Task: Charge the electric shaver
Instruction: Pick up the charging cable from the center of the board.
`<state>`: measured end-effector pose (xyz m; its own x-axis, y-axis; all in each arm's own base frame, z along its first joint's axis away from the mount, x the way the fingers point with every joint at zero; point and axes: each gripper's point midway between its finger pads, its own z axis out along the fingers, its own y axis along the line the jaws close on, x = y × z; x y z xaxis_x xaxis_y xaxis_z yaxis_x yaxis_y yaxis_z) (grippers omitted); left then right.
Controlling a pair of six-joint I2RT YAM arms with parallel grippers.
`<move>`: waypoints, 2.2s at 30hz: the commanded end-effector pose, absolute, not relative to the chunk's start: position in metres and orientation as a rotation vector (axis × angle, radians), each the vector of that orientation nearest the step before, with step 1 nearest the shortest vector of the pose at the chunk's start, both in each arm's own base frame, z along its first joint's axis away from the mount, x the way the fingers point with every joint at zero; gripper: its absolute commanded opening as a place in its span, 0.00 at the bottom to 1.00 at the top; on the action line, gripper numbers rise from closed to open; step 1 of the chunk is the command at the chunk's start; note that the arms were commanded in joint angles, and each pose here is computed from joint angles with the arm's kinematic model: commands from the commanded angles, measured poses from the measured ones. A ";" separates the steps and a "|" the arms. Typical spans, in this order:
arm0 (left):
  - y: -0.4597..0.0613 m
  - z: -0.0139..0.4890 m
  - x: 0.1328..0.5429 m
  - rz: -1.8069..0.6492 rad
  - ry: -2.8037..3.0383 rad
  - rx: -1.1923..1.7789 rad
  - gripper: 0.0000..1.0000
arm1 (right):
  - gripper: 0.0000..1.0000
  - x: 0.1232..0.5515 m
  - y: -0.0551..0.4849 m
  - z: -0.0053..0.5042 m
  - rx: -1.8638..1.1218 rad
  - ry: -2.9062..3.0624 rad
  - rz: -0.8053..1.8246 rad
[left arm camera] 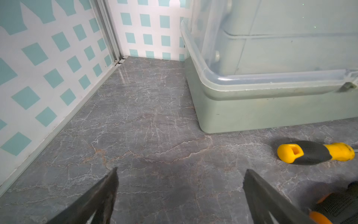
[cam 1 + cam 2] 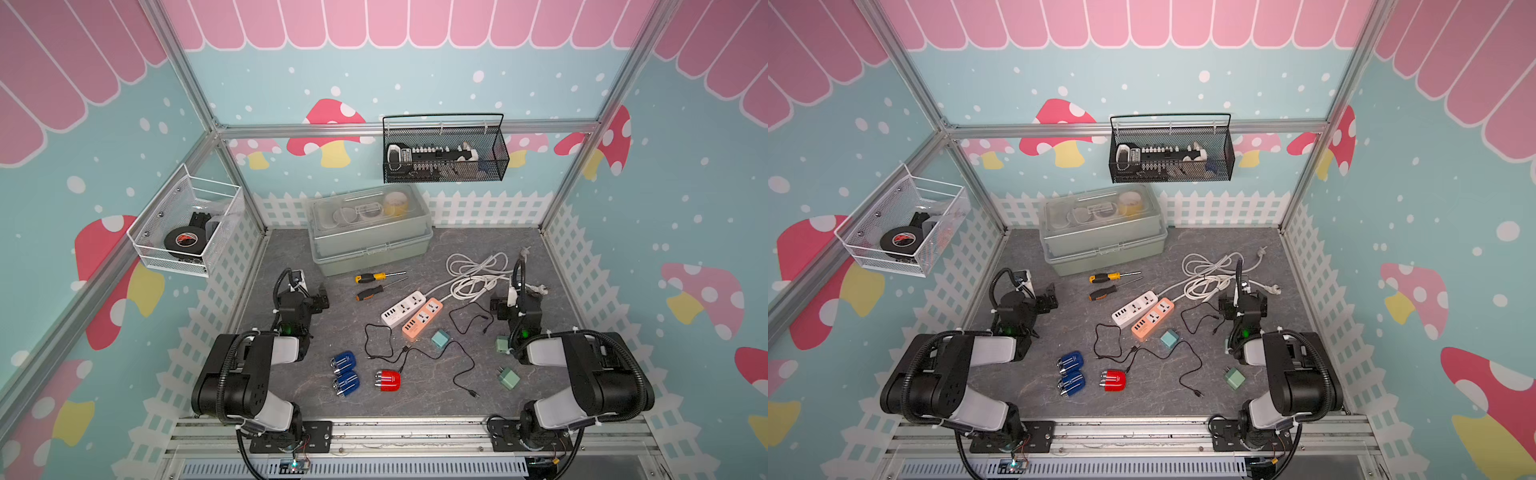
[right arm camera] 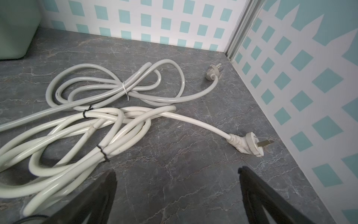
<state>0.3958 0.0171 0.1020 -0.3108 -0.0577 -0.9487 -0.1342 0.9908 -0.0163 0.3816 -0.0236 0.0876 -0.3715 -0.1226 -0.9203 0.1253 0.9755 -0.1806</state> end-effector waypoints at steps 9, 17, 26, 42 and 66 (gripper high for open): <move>0.016 0.115 0.404 0.086 1.843 -0.128 0.99 | 0.99 0.389 -0.019 0.099 -0.036 1.890 -0.263; 0.016 0.114 0.404 0.085 1.844 -0.128 0.99 | 0.99 0.390 -0.019 0.100 -0.036 1.886 -0.263; 0.015 0.173 0.399 0.196 1.813 -0.165 0.99 | 0.99 0.380 -0.032 0.141 0.057 1.861 -0.313; 0.016 0.316 0.411 -0.626 1.639 -0.978 0.99 | 0.99 0.362 -0.042 0.353 0.544 1.695 0.062; -0.144 0.148 0.267 -0.607 2.717 -0.734 0.44 | 0.61 0.227 0.213 0.142 -0.750 2.591 0.282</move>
<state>0.2775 -0.1353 0.1647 -0.8042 -0.5459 -0.2352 -0.3945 0.7862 -0.4757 0.2289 0.1956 0.1518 -0.7744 -0.4198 -0.4734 -0.4914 0.8704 0.0320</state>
